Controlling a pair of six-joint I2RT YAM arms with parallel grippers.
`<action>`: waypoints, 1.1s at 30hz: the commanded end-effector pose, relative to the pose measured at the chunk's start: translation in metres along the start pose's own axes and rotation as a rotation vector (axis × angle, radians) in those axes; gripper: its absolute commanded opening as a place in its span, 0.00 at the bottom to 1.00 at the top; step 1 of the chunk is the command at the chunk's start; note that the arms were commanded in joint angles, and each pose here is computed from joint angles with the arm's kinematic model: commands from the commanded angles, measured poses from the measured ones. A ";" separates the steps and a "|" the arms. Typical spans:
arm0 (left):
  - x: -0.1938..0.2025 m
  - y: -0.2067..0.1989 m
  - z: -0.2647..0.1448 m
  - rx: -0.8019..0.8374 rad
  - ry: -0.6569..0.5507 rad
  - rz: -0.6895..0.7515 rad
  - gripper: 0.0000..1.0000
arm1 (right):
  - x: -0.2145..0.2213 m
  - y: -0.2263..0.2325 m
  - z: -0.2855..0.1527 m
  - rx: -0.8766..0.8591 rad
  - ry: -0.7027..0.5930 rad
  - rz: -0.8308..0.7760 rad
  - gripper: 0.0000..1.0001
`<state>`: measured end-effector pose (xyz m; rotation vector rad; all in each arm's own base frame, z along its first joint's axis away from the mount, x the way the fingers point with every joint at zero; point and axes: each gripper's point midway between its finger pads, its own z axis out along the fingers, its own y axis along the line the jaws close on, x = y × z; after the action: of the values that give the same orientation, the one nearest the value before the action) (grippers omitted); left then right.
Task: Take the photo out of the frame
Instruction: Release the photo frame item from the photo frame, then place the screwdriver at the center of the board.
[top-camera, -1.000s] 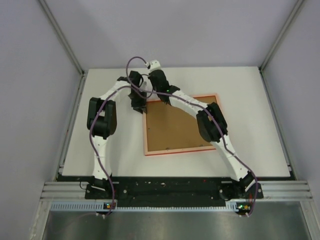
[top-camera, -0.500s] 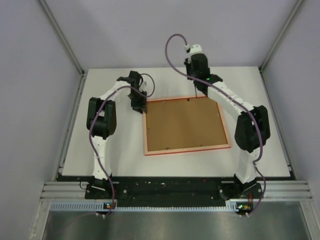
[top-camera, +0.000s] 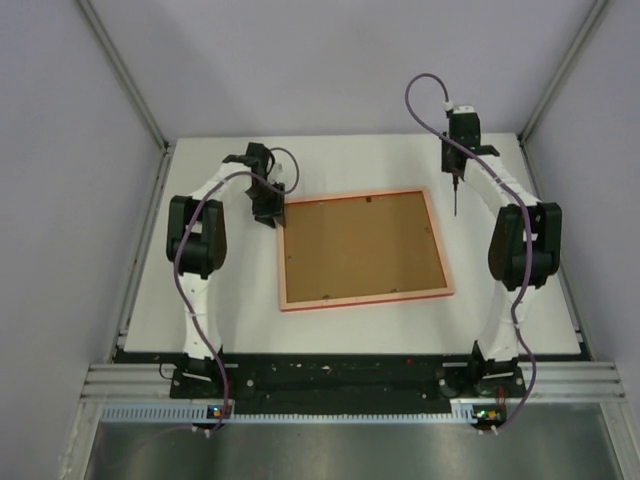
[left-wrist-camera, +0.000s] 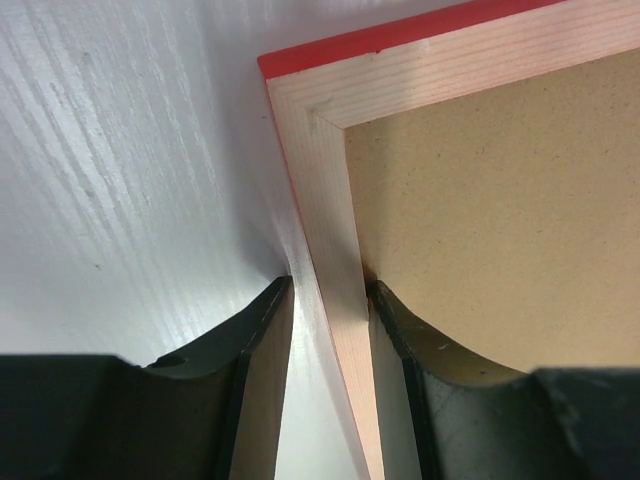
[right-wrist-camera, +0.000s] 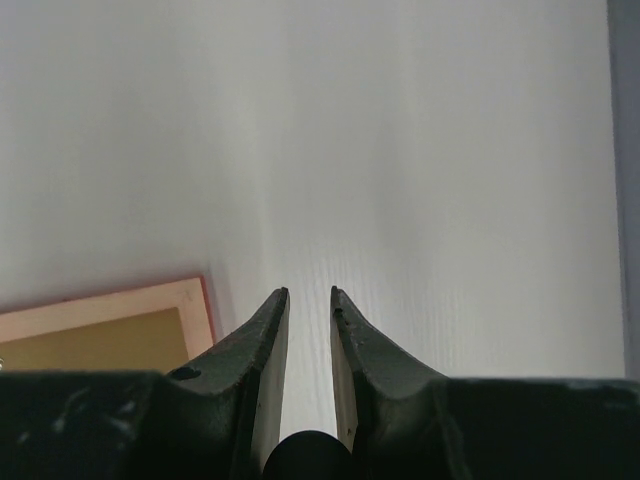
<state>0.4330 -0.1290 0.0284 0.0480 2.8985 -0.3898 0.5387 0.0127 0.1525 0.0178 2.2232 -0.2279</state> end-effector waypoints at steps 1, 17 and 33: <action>0.003 0.033 -0.007 -0.088 -0.004 -0.006 0.41 | -0.004 -0.012 0.002 -0.009 0.081 -0.083 0.00; -0.004 0.036 -0.018 -0.043 -0.012 -0.034 0.41 | 0.121 -0.006 0.064 -0.264 0.565 -0.017 0.00; -0.009 0.034 -0.030 -0.047 -0.041 -0.029 0.41 | 0.129 0.003 0.068 -0.271 0.544 0.033 0.48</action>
<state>0.4344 -0.0997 0.0293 -0.0251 2.9078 -0.3886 0.5252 -0.0113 0.0289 -0.0467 2.7326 0.0956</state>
